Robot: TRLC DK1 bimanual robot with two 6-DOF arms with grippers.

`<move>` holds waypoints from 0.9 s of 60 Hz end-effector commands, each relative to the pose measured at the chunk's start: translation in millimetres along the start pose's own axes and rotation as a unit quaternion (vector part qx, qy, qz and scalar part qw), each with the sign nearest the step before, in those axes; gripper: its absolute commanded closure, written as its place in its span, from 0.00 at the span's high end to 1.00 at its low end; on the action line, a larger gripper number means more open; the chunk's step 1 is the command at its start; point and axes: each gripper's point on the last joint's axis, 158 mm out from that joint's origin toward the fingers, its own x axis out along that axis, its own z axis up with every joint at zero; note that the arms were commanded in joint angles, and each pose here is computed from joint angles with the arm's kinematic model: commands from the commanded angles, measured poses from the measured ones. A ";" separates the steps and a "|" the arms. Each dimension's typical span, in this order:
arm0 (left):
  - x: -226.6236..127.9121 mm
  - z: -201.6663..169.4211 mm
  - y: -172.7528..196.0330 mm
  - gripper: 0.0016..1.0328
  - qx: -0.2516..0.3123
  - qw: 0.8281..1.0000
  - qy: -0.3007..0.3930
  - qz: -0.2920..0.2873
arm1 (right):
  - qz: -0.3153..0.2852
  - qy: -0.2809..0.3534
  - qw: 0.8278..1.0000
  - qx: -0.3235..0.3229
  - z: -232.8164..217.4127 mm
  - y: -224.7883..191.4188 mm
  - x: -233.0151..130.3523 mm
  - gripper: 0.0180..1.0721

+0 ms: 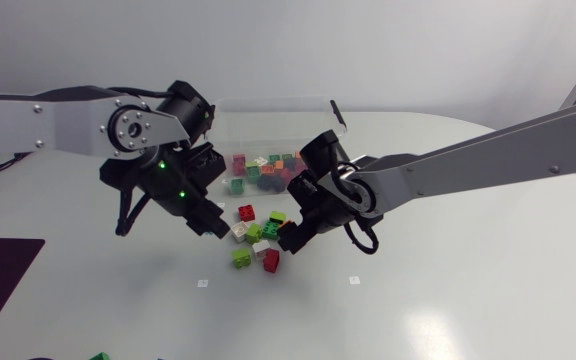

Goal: Place the duplo bricks in the container

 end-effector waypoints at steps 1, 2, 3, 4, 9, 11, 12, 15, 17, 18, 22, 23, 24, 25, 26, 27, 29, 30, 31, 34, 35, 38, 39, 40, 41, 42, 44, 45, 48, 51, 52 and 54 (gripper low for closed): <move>-22.8 23.7 15.9 0.18 -0.012 0.999 -0.042 0.015 | 0.000 0.017 1.000 -0.006 -2.0 2.6 10.3 0.85; -24.9 25.9 17.1 0.18 -0.012 0.999 -0.046 0.016 | 0.000 0.017 1.000 -0.006 -1.2 2.4 10.8 0.85; -27.0 28.0 18.3 0.18 -0.013 0.999 -0.050 0.017 | -0.001 0.017 1.000 -0.006 -0.1 2.0 11.1 0.85; -29.6 30.3 19.6 0.18 -0.014 0.998 -0.054 0.018 | -0.002 0.017 1.000 -0.006 1.0 1.3 11.4 0.85; -41.9 40.9 25.8 0.18 -0.019 0.997 -0.075 0.025 | -0.005 0.026 1.000 -0.006 0.6 0.2 16.5 0.85; -48.0 45.7 27.9 0.18 -0.020 0.996 -0.086 0.028 | -0.005 0.028 1.000 -0.004 1.1 0.0 18.3 0.82; -50.1 47.7 28.5 0.18 -0.021 0.995 -0.091 0.029 | -0.005 0.029 1.000 -0.003 1.3 -0.1 19.8 0.80; -59.7 54.0 33.6 0.18 -0.024 0.993 -0.109 0.036 | -0.005 0.028 1.000 -0.003 3.7 -0.8 22.4 0.77; -65.3 58.6 36.3 0.18 -0.026 0.992 -0.121 0.040 | -0.006 0.030 1.000 -0.002 4.1 -1.2 23.5 0.75; -68.1 61.0 37.7 0.18 -0.027 0.991 -0.127 0.042 | -0.006 0.031 1.000 -0.002 4.1 -1.3 24.2 0.73; -77.2 67.6 44.4 0.18 -0.033 0.987 -0.147 0.049 | -0.006 0.032 0.999 -0.002 6.1 -1.6 25.2 0.72; -79.2 69.4 45.6 0.18 -0.033 0.987 -0.151 0.051 | -0.006 0.032 0.999 -0.002 6.5 -1.7 25.9 0.70; -80.5 70.5 46.6 0.18 -0.034 0.986 -0.154 0.052 | -0.007 0.032 0.999 -0.002 7.3 -2.1 26.5 0.69; -82.4 71.8 48.4 0.18 -0.036 0.985 -0.157 0.053 | -0.007 0.032 0.999 -0.002 8.4 -2.2 26.8 0.68; -83.2 72.9 50.1 0.18 -0.037 0.985 -0.160 0.055 | -0.006 0.035 0.999 -0.002 7.8 -2.2 27.6 0.66; -84.8 75.0 51.4 0.18 -0.038 0.984 -0.164 0.056 | -0.006 0.036 0.999 -0.001 8.1 -2.3 27.9 0.65; -86.4 76.8 54.7 0.18 -0.042 0.983 -0.169 0.059 | -0.005 0.040 0.999 0.000 8.1 -2.0 28.7 0.62; -87.7 78.2 55.8 0.18 -0.043 0.982 -0.172 0.060 | -0.005 0.041 0.999 0.001 8.0 -2.8 29.3 0.60; -88.9 80.1 57.1 0.18 -0.044 0.981 -0.176 0.061 | -0.006 0.042 0.999 0.001 8.2 -2.4 29.5 0.59; -92.5 84.1 60.5 0.18 -0.047 0.980 -0.184 0.065 | -0.005 0.044 0.999 0.001 7.9 -2.2 30.8 0.56; -94.5 86.2 61.9 0.18 -0.048 0.979 -0.189 0.066 | -0.005 0.043 0.999 0.001 8.5 -2.5 30.7 0.55; -97.9 90.6 63.4 0.18 -0.048 0.977 -0.197 0.069 | -0.005 0.043 0.999 0.001 8.9 -2.6 31.4 0.52; -99.4 92.7 63.3 0.18 -0.048 0.976 -0.201 0.069 | -0.005 0.043 0.999 0.000 9.1 -2.6 31.7 0.51; -100.8 94.2 63.8 0.18 -0.048 0.975 -0.204 0.070 | -0.005 0.044 0.999 0.000 8.9 -2.6 32.1 0.50; -101.0 95.4 63.5 0.18 -0.048 0.975 -0.206 0.070 | -0.005 0.044 0.999 0.000 9.1 -2.7 32.4 0.49; -103.1 97.7 64.3 0.18 -0.049 0.974 -0.210 0.071 | -0.005 0.045 0.999 0.000 8.7 -2.7 33.0 0.47; -105.4 100.3 65.1 0.18 -0.050 0.973 -0.215 0.072 | -0.005 0.048 0.999 -0.001 8.0 -2.7 33.7 0.44; -107.9 103.2 66.1 0.18 -0.050 0.971 -0.221 0.073 | -0.005 0.051 0.999 -0.001 6.6 -2.5 33.9 0.42; -113.0 110.2 67.6 0.18 -0.051 0.968 -0.233 0.076 | -0.004 0.053 0.999 -0.003 5.0 -1.7 34.5 0.37; -116.9 116.8 70.5 0.18 -0.055 0.965 -0.243 0.078 | -0.003 0.057 0.998 -0.003 1.3 -1.7 34.2 0.31; -117.9 119.3 70.6 0.18 -0.054 0.965 -0.245 0.078 | -0.003 0.057 0.998 -0.003 1.0 -1.6 33.5 0.30; -119.4 123.3 72.6 0.18 -0.057 0.963 -0.250 0.079 | -0.004 0.056 0.998 -0.003 0.2 -3.5 30.7 0.27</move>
